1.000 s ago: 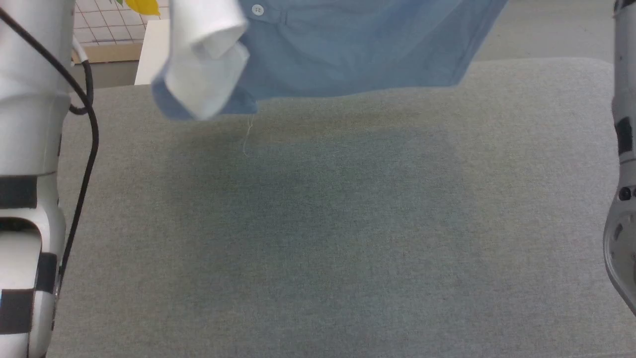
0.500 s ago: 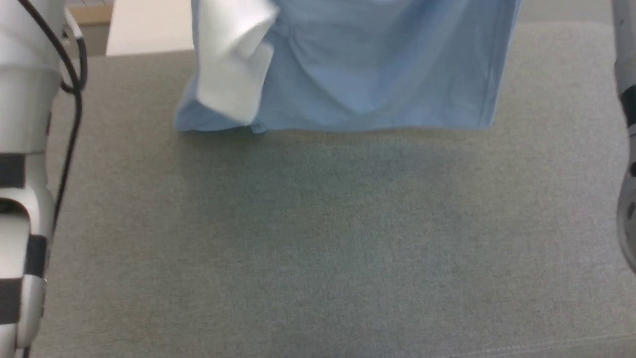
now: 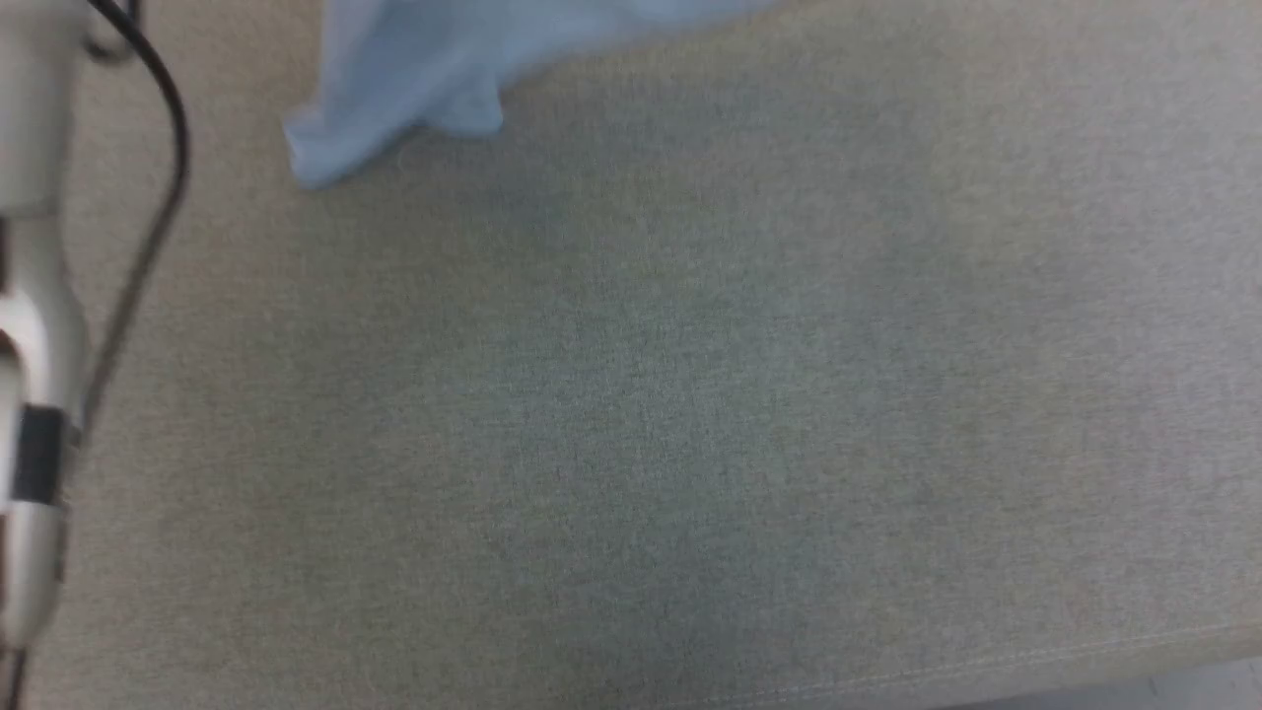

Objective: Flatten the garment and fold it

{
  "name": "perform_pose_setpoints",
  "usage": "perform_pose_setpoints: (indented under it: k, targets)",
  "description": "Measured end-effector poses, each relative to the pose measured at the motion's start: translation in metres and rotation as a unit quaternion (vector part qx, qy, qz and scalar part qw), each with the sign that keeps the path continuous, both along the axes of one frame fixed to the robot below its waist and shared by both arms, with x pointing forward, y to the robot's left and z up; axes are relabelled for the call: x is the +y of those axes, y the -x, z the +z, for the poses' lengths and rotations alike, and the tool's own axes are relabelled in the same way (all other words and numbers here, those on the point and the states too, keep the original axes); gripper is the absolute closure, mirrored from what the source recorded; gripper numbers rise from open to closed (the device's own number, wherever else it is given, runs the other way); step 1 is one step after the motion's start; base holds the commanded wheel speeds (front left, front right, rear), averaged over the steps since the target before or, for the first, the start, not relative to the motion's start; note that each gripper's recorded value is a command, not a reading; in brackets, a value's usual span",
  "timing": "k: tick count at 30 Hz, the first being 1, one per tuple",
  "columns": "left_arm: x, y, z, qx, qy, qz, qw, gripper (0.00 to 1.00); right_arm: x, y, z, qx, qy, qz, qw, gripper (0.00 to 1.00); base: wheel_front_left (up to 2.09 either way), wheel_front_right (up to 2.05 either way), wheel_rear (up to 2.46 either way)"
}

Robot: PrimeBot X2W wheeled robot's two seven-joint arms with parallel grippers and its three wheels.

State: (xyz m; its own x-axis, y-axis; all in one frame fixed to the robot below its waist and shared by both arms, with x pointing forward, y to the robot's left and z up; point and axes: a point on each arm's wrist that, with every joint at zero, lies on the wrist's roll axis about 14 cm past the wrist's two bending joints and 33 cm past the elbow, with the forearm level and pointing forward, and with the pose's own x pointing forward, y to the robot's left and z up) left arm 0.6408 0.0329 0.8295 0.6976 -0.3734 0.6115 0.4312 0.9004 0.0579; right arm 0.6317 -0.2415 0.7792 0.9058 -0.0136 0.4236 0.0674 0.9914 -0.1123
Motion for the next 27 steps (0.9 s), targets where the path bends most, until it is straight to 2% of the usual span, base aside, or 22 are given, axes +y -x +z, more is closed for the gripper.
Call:
perform_pose_setpoints:
  k: [2,4,9,14,20,24,25,27]
  targets:
    - [-0.001,-0.003,0.015,-0.049,0.009,0.000,0.999,1.00,0.004,-0.012,0.005,-0.027,0.030,-0.002,0.999,1.00,0.00,0.00,0.00]
    - [-0.003,-0.010,0.008,-0.058,0.009,-0.003,0.998,1.00,0.003,-0.021,0.001,-0.033,0.049,-0.006,0.998,1.00,0.00,0.00,0.00]
    - [-0.007,-0.046,-0.061,-0.010,-0.002,-0.017,1.000,1.00,-0.015,-0.050,-0.043,-0.008,0.095,-0.027,0.995,1.00,0.00,0.00,0.00]
    - [-0.002,-0.075,-0.134,0.050,-0.004,-0.025,0.998,1.00,-0.016,-0.076,-0.094,0.022,0.111,-0.023,0.993,1.00,0.00,0.00,0.00]
    - [0.005,-0.087,-0.211,0.135,-0.005,-0.043,0.990,1.00,-0.003,-0.090,-0.167,0.071,0.092,0.012,0.993,1.00,0.00,0.00,0.00]
    - [0.003,-0.077,-0.231,0.177,-0.014,-0.065,0.982,1.00,0.006,-0.088,-0.195,0.092,0.054,0.041,0.993,1.00,0.00,0.00,0.00]
    - [0.004,-0.063,-0.235,0.201,-0.003,-0.087,0.976,1.00,0.006,-0.080,-0.206,0.109,0.019,0.058,0.992,1.00,0.00,0.00,0.00]
    - [0.007,-0.054,-0.234,0.208,0.009,-0.099,0.973,1.00,0.002,-0.074,-0.211,0.116,0.004,0.066,0.991,1.00,0.00,0.00,0.00]
